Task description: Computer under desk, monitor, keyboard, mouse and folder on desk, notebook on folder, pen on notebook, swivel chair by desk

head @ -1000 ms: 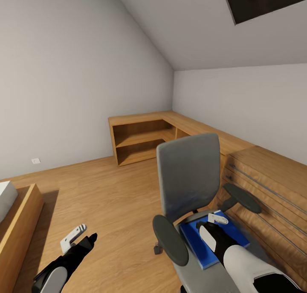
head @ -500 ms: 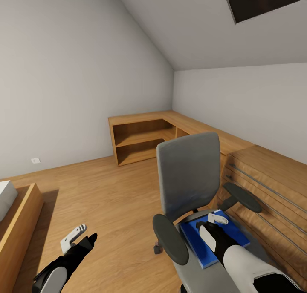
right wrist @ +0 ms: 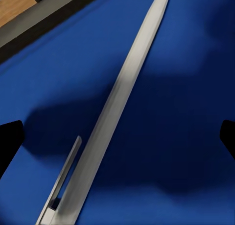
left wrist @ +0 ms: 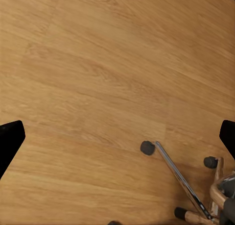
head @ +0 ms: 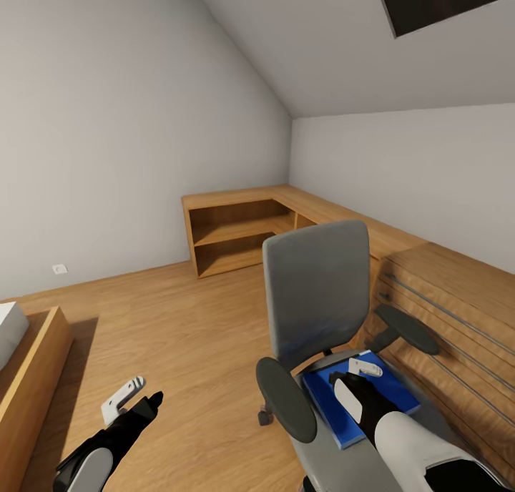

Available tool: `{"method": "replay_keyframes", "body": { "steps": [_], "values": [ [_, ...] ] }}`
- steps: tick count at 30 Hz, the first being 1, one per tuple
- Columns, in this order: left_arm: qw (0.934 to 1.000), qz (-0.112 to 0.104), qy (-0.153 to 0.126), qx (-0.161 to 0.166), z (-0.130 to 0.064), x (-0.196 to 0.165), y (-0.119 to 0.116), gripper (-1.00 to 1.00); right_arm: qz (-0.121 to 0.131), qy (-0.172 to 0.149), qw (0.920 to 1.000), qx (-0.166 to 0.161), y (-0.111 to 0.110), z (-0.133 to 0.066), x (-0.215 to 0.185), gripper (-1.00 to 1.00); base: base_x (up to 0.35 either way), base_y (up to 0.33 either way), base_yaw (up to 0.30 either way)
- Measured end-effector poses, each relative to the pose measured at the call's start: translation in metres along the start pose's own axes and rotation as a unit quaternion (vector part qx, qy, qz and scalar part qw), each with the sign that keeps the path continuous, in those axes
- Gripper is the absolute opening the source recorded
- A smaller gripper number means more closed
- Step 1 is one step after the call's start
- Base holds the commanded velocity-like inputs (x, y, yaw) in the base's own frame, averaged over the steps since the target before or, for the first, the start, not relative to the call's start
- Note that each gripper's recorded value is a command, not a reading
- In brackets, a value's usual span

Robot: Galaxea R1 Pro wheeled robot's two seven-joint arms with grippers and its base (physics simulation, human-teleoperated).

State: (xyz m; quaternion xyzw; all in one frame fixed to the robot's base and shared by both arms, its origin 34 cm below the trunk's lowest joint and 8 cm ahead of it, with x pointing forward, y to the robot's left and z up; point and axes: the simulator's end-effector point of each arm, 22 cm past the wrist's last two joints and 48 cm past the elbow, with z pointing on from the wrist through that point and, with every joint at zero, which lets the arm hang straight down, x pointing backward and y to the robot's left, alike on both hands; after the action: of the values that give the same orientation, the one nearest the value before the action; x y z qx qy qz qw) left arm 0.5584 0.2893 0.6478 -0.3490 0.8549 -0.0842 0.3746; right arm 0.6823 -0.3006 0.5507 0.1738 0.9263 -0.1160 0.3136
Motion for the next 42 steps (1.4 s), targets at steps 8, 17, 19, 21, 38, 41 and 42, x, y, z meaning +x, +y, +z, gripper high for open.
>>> {"method": "replay_keyframes", "body": {
  "steps": [8,17,19,21,38,41,42],
  "values": [
    [1.0,0.0,0.0,0.0,0.0001,-0.0003,-0.0001,1.0,0.002,0.001,1.0,0.0,0.0004,-0.0001,0.0003,1.0,0.0,0.0,0.0],
    [1.0,0.0,0.0,0.0,0.0001,-0.0003,-0.0001,1.0,0.002,0.001,1.0,0.0,0.0004,-0.0001,0.0003,-1.0,0.0,0.0,0.0],
    [1.0,0.0,0.0,0.0,0.0001,0.0,-0.0002,1.0,0.003,0.001,1.0,0.0,0.0002,-0.0001,0.0005,-1.0,0.0,0.0,0.0],
    [1.0,0.0,0.0,0.0,0.0001,-0.0002,-0.0001,1.0,0.003,0.001,1.0,0.002,-0.0003,-0.0003,0.0003,-1.0,0.0,0.0,0.0],
    [1.0,0.0,-0.001,-0.001,0.0001,-0.0012,0.0008,1.0,0.001,-0.002,1.0,0.009,-0.0017,-0.0014,-0.0016,-1.0,0.0,0.0,0.0],
    [1.0,0.0,-0.001,-0.001,0.0001,-0.0013,0.0008,1.0,0.002,-0.002,1.0,0.009,-0.0017,-0.0014,-0.0016,-1.0,0.0,0.0,0.0],
    [1.0,0.0,-0.001,-0.001,0.0001,-0.0013,0.0008,1.0,0.002,-0.002,1.0,0.009,-0.0017,-0.0014,-0.0016,-1.0,0.0,0.0,0.0]
  ]
}}
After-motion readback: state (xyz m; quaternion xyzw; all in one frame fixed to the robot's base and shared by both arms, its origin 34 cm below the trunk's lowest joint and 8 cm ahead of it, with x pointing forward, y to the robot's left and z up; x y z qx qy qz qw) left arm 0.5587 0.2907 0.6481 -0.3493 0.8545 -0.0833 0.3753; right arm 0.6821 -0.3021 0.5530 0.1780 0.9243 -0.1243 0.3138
